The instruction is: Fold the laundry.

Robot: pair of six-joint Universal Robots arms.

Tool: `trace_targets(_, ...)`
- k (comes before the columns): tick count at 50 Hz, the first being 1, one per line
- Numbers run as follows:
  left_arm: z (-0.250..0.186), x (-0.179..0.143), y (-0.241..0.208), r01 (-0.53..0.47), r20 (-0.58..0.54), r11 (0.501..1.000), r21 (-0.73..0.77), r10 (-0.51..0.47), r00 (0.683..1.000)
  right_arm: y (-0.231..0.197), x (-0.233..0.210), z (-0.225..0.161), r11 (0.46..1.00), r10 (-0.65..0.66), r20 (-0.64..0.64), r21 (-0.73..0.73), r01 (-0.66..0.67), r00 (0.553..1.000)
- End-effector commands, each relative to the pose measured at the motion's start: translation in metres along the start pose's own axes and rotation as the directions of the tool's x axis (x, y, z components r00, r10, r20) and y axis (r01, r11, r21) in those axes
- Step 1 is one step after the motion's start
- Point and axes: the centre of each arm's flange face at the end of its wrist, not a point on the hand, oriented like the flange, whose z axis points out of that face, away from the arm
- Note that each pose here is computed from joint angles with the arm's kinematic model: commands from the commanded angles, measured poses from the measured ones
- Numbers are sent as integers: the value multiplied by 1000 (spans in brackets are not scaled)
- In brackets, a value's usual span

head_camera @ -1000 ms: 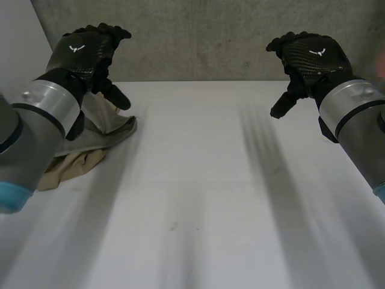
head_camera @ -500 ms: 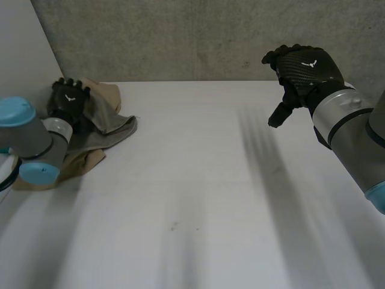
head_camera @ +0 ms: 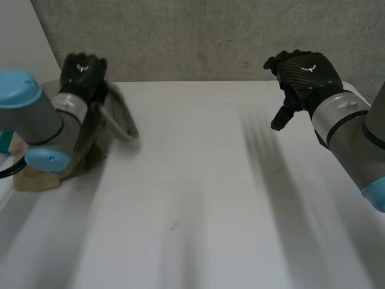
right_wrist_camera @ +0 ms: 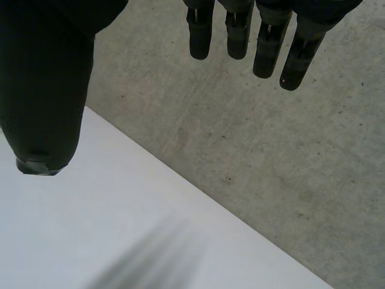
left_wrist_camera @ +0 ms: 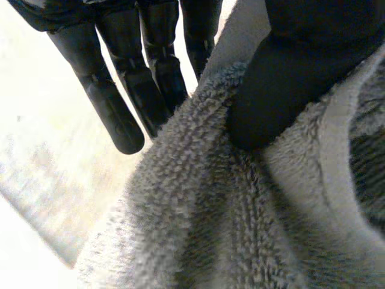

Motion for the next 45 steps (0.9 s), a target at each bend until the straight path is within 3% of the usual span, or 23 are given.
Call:
trace_targets(1,-63,80,-86,403,-238,915,29,-385,892,-5,3,-1,1000,0,-8,13,0,1000)
trace_targets(6,-98,149,-73,420,-376,902,-100,-425,824,-9,4,-3,1000,-1,-10,22,1,1000)
trace_targets(9,-118,184,-52,350,-435,917,-192,-399,807,-11,4,-4,1000,-1,-11,26,1,1000)
trace_targets(11,-124,192,-47,281,-457,936,-213,-349,818,-11,4,-4,1000,-1,-11,26,1,1000)
trace_targets(19,-118,168,-54,155,-437,973,-169,-215,874,-13,4,-5,999,-12,-11,29,12,1000)
trace_targets(26,-117,128,-57,140,-360,974,-179,-197,912,-8,-4,-9,991,-134,48,-9,135,990)
trace_targets(30,-125,123,-45,127,-343,966,-225,-200,918,5,-11,-18,968,-214,123,-106,227,969)
trace_targets(35,-134,120,-31,110,-321,955,-276,-200,926,47,-22,-25,893,-269,264,-291,342,926)
trace_targets(45,-132,140,1,86,-350,940,-330,-207,914,95,-31,-22,853,-314,330,-314,418,890)
